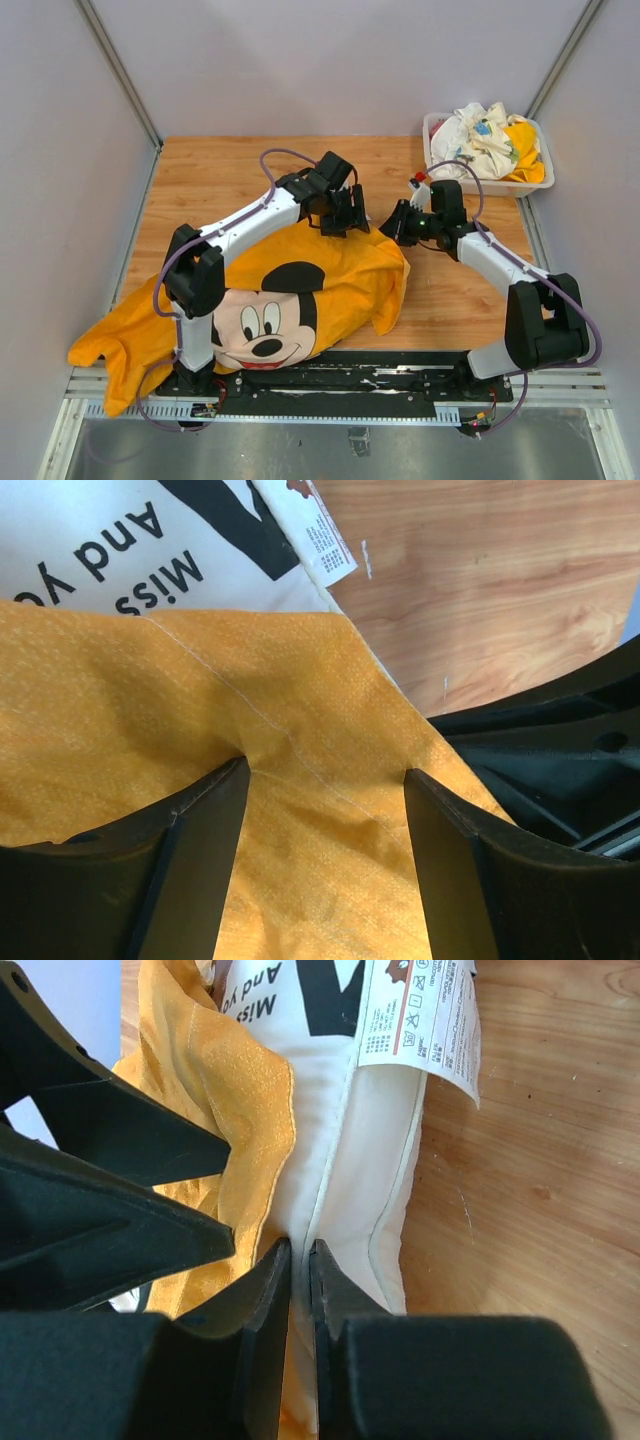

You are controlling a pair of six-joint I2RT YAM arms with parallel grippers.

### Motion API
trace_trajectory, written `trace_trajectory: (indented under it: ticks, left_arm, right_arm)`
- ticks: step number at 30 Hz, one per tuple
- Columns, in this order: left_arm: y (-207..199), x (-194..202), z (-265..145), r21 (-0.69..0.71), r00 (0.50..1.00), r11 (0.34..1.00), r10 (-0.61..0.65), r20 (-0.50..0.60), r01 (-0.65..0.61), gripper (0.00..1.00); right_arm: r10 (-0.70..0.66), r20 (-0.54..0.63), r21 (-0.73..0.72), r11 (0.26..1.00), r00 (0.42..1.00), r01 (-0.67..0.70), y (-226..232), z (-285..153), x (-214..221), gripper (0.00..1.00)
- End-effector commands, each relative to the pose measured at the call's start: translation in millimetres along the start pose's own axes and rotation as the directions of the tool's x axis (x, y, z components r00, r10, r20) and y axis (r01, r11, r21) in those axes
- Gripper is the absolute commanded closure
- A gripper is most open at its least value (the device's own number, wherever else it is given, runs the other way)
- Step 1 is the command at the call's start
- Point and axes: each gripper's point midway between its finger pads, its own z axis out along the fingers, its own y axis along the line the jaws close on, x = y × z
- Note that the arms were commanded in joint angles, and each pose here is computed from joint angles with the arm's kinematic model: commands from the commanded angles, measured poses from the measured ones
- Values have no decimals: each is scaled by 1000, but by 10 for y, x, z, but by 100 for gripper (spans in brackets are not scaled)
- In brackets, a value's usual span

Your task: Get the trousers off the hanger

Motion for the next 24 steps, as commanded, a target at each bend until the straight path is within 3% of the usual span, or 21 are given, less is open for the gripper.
trace_trajectory:
  ticks: [1, 5, 11, 17, 24]
  left_arm:
    - [-8, 95, -76, -50, 997, 996, 73, -26, -75, 31]
    - [87, 40, -265, -120, 994, 987, 108, 9, -107, 31]
    - [-108, 146, -463, -34, 977, 977, 213, 29, -212, 29]
    - [-228, 284, -426, 76, 954, 951, 297, 37, -299, 26]
    - [-162, 532, -264, 34, 905, 905, 424, -32, -423, 25]
  right_arm:
    - [-42, 15, -53, 998, 999, 43, 133, -67, -18, 86]
    - [-34, 12, -49, 998, 999, 35, 97, -50, 4, 86]
    - [-16, -1, -49, 999, 1000, 15, 50, -8, 48, 86]
    - [-3, -9, -48, 999, 1000, 2, 32, 15, 52, 86]
    - [4, -18, -42, 999, 1000, -5, 5, 16, 89, 86]
